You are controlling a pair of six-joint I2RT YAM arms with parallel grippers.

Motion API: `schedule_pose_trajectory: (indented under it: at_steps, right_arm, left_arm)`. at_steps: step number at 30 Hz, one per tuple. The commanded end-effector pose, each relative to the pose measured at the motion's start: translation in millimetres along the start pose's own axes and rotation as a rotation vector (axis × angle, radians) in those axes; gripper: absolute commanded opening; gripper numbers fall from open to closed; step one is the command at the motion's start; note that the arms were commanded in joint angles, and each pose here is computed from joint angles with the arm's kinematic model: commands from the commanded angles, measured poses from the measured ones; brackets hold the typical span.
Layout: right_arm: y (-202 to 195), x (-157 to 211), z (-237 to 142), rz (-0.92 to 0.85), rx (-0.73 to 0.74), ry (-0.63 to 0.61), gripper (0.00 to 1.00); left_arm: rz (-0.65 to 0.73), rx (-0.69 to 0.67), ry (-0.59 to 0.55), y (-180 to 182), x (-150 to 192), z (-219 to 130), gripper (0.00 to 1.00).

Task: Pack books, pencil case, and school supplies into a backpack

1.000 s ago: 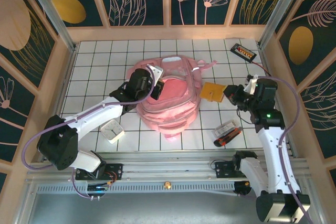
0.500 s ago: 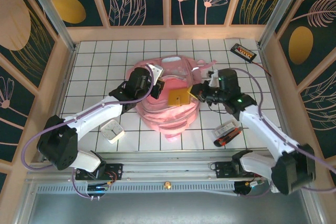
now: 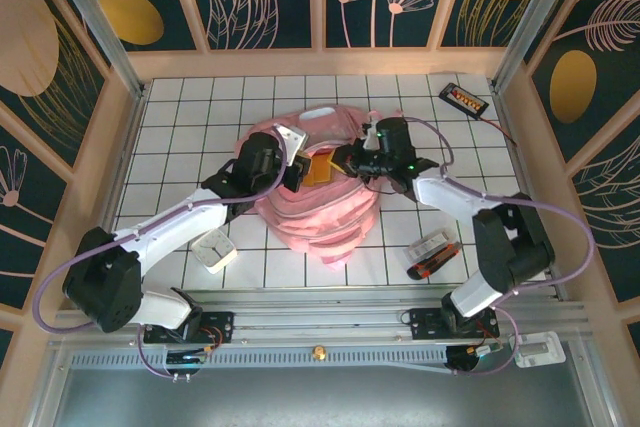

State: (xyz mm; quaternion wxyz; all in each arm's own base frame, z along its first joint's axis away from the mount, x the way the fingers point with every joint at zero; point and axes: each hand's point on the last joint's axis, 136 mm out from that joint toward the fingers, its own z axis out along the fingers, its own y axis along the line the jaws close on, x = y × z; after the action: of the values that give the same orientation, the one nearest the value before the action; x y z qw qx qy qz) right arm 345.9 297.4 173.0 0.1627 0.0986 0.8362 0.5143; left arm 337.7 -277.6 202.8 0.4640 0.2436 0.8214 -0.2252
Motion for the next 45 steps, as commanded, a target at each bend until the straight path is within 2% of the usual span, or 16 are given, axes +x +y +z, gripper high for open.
schedule_pose_trajectory:
  at_steps: [1,3,6,11,16,21,23,26,28,29,32,36,39,45]
  right_arm:
    - [21.0,-21.5,8.2,-0.052,-0.051,-0.072,0.00]
    - [16.9,-21.7,10.4,-0.059,-0.038,-0.070,0.03]
    - [15.8,-22.8,6.1,-0.086,-0.008,-0.078,0.29]
    - [25.2,-26.1,-12.6,-0.143,0.036,-0.112,0.59]
    - [28.8,-28.1,-38.3,-0.166,0.109,-0.153,0.63]
    - [24.0,-28.0,-79.4,-0.171,0.202,-0.227,0.66]
    - [10.3,-29.1,-104.8,-0.158,0.291,-0.272,0.69]
    - [-22.2,-26.1,-155.4,-0.106,0.441,-0.345,0.82]
    - [-48.3,-17.9,-189.3,-0.044,0.503,-0.383,0.96]
    - [-60.8,-13.7,-201.9,-0.014,0.531,-0.393,0.99]
    - [-99.3,3.9,-233.9,0.090,0.632,-0.405,0.99]
    - [-147.1,32.5,-244.5,0.250,0.760,-0.330,0.99]
    - [-169.7,44.8,-237.0,0.317,0.771,-0.263,0.99]
    - [-196.6,47.4,-225.1,0.371,0.793,-0.231,0.99]
  left_arm:
    - [-0.008,0.082,-0.213,-18.7,-56.6,-22.9,0.00]
    - [-0.017,0.064,-0.212,-15.0,-53.2,-20.9,0.00]
    - [-0.028,0.035,-0.199,-9.3,-49.0,-16.3,0.00]
    - [-0.052,0.011,-0.179,-3.9,-43.1,-6.4,0.00]
    - [-0.067,-0.014,-0.153,1.6,-34.6,3.7,0.00]
    - [-0.076,-0.016,-0.153,2.6,-31.7,7.3,0.00]
    - [-0.075,-0.014,-0.151,2.4,-30.9,7.4,0.00]
    - [-0.070,-0.006,-0.159,0.8,-33.1,5.6,0.00]
    - [-0.065,-0.006,-0.163,1.0,-31.7,5.5,0.00]
    - [-0.063,-0.003,-0.165,0.4,-31.1,5.8,0.00]
    - [-0.065,0.013,-0.172,-1.9,-29.9,6.5,0.00]
    - [-0.063,0.018,-0.169,-2.0,-25.9,8.2,0.00]
    - [-0.057,0.019,-0.171,-2.1,-23.5,6.1,0.00]
    - [-0.054,0.018,-0.177,-1.3,-17.2,0.9,0.00]
